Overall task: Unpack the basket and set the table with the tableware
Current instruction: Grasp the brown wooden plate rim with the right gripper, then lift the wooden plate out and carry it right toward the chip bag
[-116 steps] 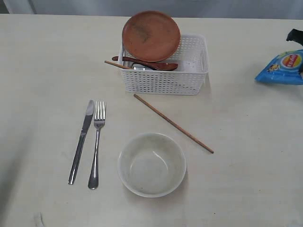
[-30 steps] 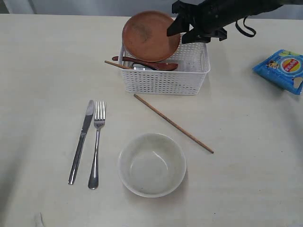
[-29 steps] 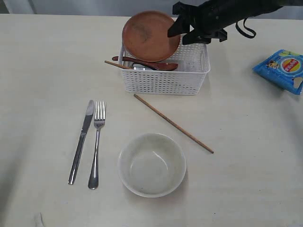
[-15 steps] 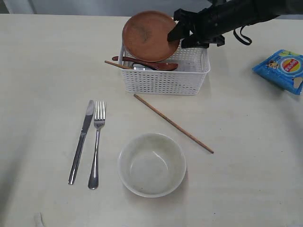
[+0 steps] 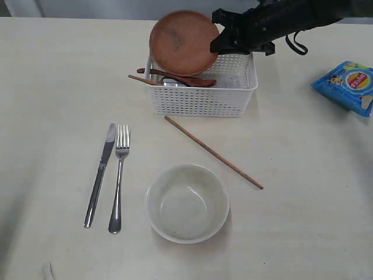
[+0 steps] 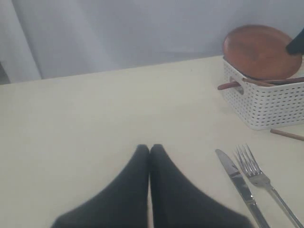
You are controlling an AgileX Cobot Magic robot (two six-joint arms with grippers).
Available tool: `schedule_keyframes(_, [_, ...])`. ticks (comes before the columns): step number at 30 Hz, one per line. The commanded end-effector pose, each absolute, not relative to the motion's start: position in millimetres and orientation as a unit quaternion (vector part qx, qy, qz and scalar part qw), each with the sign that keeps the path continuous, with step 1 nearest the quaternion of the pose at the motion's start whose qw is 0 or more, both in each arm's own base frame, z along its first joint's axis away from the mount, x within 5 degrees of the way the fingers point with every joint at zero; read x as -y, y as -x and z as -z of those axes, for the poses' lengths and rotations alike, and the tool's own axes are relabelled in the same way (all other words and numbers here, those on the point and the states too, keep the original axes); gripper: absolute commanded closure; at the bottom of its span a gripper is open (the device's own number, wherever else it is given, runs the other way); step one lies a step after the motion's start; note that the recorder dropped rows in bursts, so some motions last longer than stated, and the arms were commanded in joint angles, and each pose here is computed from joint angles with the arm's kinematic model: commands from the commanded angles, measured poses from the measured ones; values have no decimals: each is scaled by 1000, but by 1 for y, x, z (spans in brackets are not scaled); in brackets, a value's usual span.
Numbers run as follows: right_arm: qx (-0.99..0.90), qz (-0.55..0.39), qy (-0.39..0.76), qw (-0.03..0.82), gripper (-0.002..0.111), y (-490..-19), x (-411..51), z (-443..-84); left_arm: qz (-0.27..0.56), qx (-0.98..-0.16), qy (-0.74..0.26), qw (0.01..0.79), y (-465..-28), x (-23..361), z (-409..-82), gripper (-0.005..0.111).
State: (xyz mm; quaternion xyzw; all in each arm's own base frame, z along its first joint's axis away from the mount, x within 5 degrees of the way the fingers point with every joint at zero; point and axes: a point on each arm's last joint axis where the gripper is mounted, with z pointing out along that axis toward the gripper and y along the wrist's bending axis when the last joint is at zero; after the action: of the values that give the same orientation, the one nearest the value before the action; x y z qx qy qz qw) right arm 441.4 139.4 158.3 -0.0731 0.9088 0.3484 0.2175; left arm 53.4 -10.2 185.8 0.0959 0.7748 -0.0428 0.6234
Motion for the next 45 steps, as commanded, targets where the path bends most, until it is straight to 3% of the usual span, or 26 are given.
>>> schedule_keyframes(1, [-908, -347, 82, 219, 109, -442, -140, -158, 44, -772, -94, 627, -53, 10, -186, 107])
schedule_keyframes(9, [-904, -350, 92, 227, 109, -439, -140, -171, 44, -772, -94, 627, -53, 10, -186, 107])
schedule_keyframes(23, [-894, -353, 85, 264, 109, -430, -106, -235, 44, -772, -94, 627, -53, 10, -186, 107])
schedule_keyframes(38, [-936, -240, 4, 258, 109, -408, -22, -279, 44, -772, -94, 627, -53, 10, -186, 107])
schedule_keyframes(45, [-966, -134, -34, 219, 109, -389, -1, -286, 44, -772, -94, 627, -53, 10, -186, 107])
